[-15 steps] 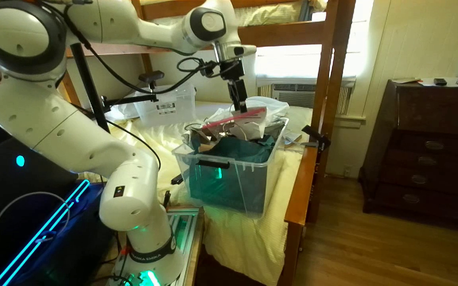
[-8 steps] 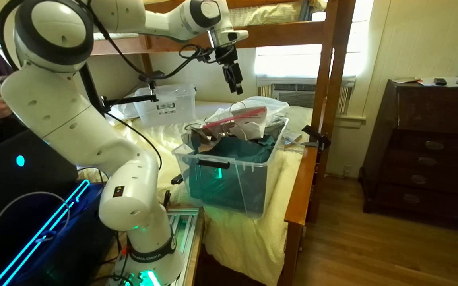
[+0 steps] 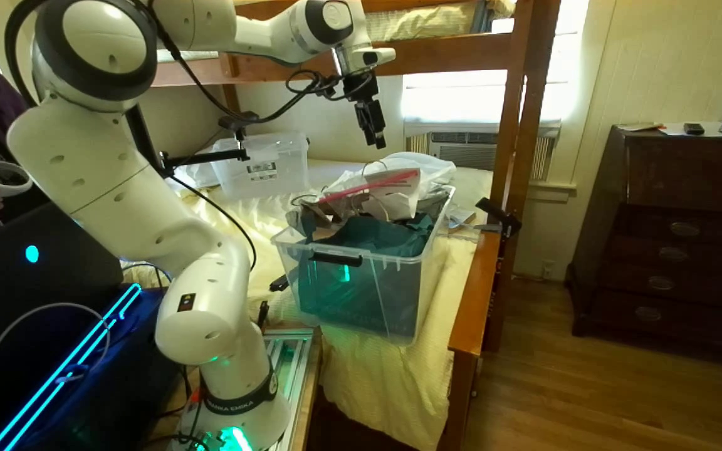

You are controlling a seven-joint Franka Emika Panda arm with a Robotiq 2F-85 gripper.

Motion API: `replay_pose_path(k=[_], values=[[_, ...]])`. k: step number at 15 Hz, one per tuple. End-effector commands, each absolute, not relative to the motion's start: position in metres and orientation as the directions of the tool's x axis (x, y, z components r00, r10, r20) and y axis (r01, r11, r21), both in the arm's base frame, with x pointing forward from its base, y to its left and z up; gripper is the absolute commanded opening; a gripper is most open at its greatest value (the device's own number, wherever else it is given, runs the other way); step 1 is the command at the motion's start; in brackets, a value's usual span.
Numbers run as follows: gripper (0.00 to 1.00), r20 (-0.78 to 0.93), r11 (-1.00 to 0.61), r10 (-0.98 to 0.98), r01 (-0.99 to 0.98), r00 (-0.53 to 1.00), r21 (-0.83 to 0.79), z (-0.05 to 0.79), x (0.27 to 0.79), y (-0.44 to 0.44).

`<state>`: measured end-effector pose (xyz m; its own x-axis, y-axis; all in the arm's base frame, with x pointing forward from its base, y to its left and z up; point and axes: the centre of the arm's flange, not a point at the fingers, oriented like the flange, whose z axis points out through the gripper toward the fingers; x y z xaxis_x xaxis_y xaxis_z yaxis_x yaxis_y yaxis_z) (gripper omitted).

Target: Pick up the white cloth from the white plastic bag and put it back in the plastic bag

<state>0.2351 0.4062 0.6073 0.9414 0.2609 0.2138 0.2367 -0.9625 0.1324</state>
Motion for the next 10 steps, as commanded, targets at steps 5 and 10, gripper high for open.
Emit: replay_pose_path(k=[5, 10], values=[[1.0, 0.181, -1.0, 0.011, 0.016, 0.983, -0.027, 0.582, 0.244, 0.46], [1.0, 0.185, -0.997, -0.007, 0.009, 0.983, -0.082, 0.571, 0.253, 0.495]])
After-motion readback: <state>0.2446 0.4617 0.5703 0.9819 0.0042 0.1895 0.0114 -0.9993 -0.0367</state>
